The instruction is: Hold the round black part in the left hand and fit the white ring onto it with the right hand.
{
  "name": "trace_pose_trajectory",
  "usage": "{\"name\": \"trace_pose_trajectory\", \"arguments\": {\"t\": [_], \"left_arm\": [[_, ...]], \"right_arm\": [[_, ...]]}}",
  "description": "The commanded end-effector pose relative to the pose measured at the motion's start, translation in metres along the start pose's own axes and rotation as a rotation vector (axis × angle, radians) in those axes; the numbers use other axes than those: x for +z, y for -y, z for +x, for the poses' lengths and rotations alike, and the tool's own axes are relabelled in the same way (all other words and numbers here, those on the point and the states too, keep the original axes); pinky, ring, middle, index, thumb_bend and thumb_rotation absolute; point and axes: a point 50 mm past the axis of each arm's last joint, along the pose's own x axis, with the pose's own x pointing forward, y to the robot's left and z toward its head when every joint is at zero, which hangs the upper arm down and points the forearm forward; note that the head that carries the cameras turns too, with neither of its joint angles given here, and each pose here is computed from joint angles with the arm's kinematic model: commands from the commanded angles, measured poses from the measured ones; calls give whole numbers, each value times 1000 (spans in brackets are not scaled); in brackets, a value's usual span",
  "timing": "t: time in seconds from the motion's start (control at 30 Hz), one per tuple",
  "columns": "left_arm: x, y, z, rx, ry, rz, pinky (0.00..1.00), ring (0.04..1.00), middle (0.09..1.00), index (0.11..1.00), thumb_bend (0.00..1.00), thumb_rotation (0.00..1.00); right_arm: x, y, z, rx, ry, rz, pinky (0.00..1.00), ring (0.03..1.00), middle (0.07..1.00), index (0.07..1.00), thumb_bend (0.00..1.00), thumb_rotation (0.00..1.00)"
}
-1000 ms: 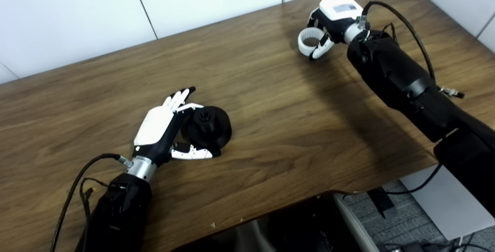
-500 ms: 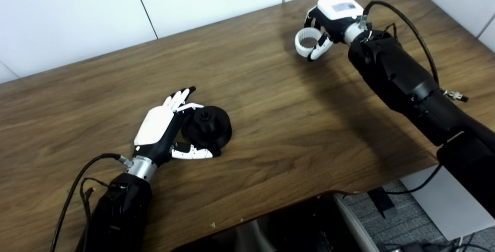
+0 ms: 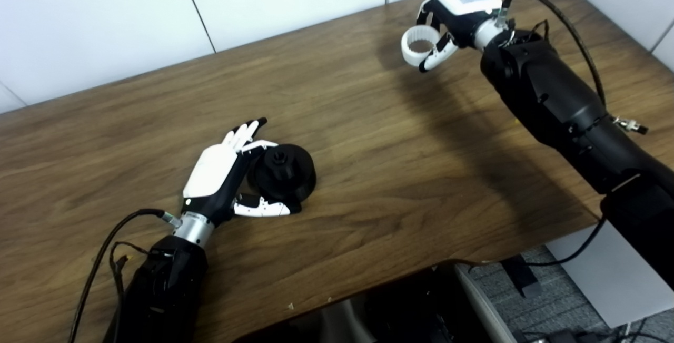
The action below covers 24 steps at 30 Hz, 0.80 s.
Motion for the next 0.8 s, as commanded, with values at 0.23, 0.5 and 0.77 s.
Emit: {"name": "trace_pose_trajectory", "arguments": {"t": [0.23, 0.5, 0.77], "left_arm": [[-5, 4, 0, -47, -16, 49, 1000, 1000, 1000, 672, 1000, 434], [-5, 4, 0, -42, -13, 46, 1000, 1000, 1000, 672, 1000, 421], [-5, 4, 1, -45, -15, 49, 1000, 1000, 1000, 674, 1000, 429]], "right_arm": [[10, 70, -3, -202, 41, -39, 1000, 677, 537, 620, 746, 279], [14, 84, -9, -260, 87, -41, 1000, 647, 533, 612, 768, 305], [24, 91, -24, -276, 147, 3, 1000, 652, 538, 610, 778, 323]]}}
